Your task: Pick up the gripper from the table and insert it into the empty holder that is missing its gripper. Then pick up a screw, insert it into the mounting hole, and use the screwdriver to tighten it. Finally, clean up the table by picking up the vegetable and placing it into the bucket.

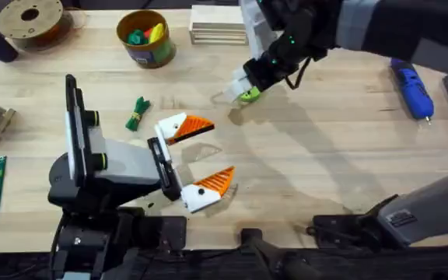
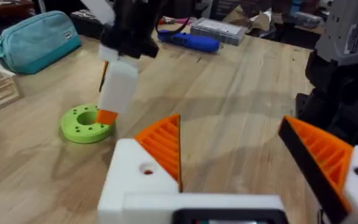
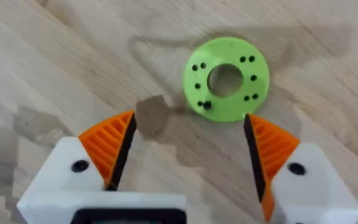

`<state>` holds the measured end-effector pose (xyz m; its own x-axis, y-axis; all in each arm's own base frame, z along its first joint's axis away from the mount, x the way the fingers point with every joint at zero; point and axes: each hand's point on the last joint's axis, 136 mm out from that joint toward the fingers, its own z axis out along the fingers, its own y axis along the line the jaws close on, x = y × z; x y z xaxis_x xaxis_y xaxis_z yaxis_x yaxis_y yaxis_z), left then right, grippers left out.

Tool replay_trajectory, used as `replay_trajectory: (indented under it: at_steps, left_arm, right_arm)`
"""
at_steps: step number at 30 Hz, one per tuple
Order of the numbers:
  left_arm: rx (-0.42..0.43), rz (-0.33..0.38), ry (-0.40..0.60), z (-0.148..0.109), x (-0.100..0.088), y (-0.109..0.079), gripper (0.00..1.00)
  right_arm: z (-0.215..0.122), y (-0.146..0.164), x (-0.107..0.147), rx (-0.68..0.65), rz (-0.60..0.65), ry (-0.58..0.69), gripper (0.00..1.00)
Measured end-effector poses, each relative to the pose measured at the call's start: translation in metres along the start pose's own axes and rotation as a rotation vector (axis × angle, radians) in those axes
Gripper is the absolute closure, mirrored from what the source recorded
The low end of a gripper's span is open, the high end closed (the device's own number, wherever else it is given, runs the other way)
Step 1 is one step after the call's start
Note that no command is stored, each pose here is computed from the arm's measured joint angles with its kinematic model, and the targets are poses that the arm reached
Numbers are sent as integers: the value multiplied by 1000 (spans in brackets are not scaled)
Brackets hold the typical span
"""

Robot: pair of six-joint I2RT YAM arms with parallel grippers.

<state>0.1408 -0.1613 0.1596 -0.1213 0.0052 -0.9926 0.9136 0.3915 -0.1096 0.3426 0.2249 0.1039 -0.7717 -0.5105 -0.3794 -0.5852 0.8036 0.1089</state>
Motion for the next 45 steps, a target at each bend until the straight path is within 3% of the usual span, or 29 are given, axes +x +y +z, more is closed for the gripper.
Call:
replay_trajectory:
  at_steps: [14,34,37,41,45]
  left_arm:
    - [0,0,0,0,0,0,15]
    - [0,0,0,0,0,0,15]
    - [0,0,0,0,0,0,15]
    - [0,0,0,0,0,0,15]
    - [0,0,0,0,0,0,15]
  right_arm:
    - [36,9,-17,-11,-23,25,10]
    - [48,6,-4,55,-43,87,12]
    - [49,6,-4,58,-47,88,81]
    - [49,7,-4,59,-48,89,251]
    - [49,7,-4,58,-49,89,336]
